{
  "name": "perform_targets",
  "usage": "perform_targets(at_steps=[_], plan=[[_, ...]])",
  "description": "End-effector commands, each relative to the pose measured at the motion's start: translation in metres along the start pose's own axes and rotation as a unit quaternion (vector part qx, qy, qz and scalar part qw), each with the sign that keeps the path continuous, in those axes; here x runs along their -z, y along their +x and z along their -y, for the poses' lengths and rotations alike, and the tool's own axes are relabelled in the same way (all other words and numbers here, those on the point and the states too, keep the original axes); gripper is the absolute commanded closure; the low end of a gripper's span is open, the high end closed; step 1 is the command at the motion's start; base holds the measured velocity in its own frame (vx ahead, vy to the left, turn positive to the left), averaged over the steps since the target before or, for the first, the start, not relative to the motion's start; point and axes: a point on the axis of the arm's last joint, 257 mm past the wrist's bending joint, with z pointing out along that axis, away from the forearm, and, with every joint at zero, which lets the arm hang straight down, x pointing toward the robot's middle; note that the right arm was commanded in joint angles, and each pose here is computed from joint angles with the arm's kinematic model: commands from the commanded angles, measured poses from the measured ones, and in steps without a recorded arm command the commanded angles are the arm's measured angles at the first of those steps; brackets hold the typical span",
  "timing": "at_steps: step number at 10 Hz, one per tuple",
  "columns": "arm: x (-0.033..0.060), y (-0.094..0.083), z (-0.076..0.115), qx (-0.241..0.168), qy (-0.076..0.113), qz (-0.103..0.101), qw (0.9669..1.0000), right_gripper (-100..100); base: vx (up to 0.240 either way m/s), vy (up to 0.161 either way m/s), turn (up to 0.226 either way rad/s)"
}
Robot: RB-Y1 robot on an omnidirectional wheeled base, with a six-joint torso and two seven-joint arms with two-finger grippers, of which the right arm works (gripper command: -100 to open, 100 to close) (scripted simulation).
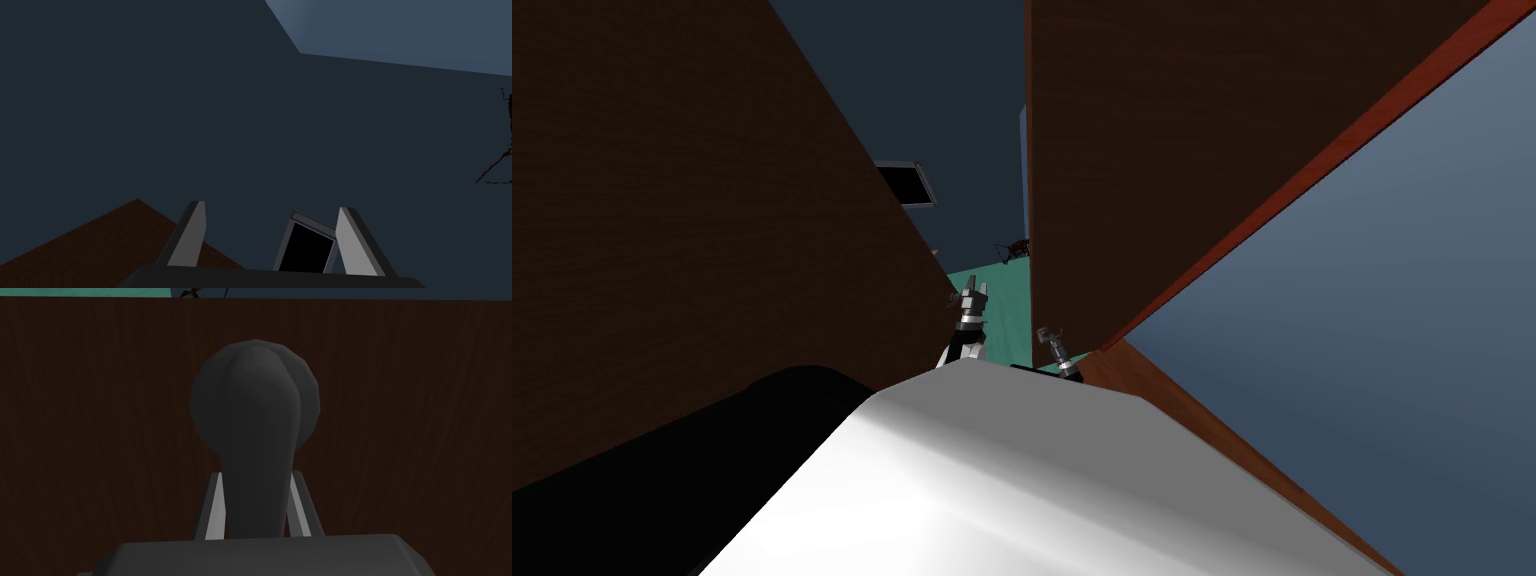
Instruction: Push the door open
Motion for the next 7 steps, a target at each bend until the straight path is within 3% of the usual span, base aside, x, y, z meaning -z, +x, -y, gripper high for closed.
perform_targets(at_steps=[1, 7], plan=[[-0.0021, -0.02, -0.003, 0.006, -0.003, 0.019, 0.9998, 100, 0.138, 0.157, -0.057], [-0.0055, -0.062, -0.003, 0.01, -0.002, 0.068, 0.9976, 100, 0.14, 0.136, -0.06]])
